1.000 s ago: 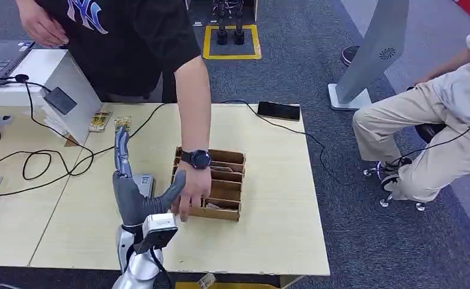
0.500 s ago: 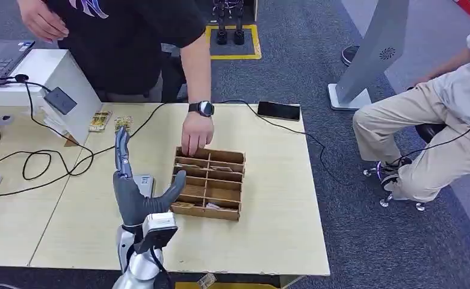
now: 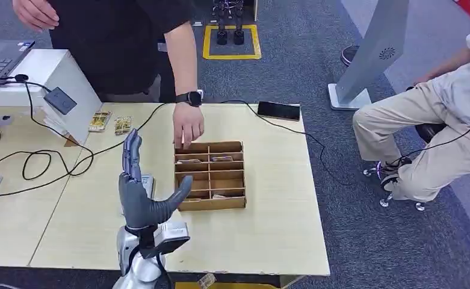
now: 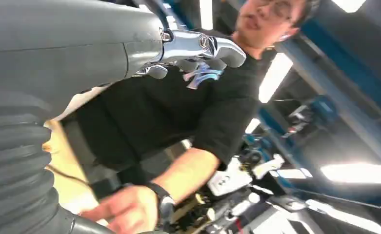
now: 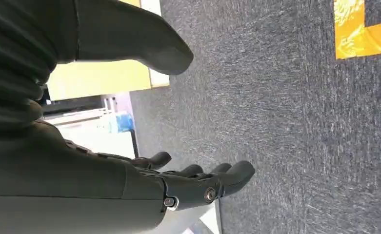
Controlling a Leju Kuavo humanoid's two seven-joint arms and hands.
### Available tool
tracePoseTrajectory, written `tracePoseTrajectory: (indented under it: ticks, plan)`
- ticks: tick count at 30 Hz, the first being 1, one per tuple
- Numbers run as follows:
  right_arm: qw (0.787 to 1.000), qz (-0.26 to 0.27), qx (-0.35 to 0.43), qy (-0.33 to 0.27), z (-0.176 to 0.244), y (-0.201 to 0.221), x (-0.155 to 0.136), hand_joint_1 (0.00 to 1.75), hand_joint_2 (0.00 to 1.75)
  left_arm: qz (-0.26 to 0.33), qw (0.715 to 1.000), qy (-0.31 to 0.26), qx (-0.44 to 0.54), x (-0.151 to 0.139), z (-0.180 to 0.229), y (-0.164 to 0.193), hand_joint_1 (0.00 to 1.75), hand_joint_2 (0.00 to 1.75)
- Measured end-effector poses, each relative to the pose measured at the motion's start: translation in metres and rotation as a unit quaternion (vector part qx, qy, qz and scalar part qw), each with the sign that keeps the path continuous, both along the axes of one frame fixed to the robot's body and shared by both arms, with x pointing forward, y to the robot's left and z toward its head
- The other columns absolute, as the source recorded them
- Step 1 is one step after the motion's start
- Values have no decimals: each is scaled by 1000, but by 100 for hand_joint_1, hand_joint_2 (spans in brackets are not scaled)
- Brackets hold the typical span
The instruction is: Pass the card to the sensor for recognition and then transmit it.
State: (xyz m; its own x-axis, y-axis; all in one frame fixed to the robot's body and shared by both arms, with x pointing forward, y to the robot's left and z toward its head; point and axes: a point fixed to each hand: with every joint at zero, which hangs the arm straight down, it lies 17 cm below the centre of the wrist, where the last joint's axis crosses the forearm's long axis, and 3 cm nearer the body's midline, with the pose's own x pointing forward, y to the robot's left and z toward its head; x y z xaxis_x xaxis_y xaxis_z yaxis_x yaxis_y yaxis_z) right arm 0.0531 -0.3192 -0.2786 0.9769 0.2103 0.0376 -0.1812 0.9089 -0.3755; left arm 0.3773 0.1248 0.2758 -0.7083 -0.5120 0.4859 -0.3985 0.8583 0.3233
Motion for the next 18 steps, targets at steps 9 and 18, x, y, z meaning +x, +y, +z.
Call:
tracePoseTrajectory:
  ticks: [9,18]
  plan:
    - [1000,7,4,0,-1,-5,0,0,175,-5,990,9,141,-9,-38,-26,0,175]
    - [1000,20,0,2,0,-10,1,0,175,-11,961,31,275,-11,-95,-44,0,175]
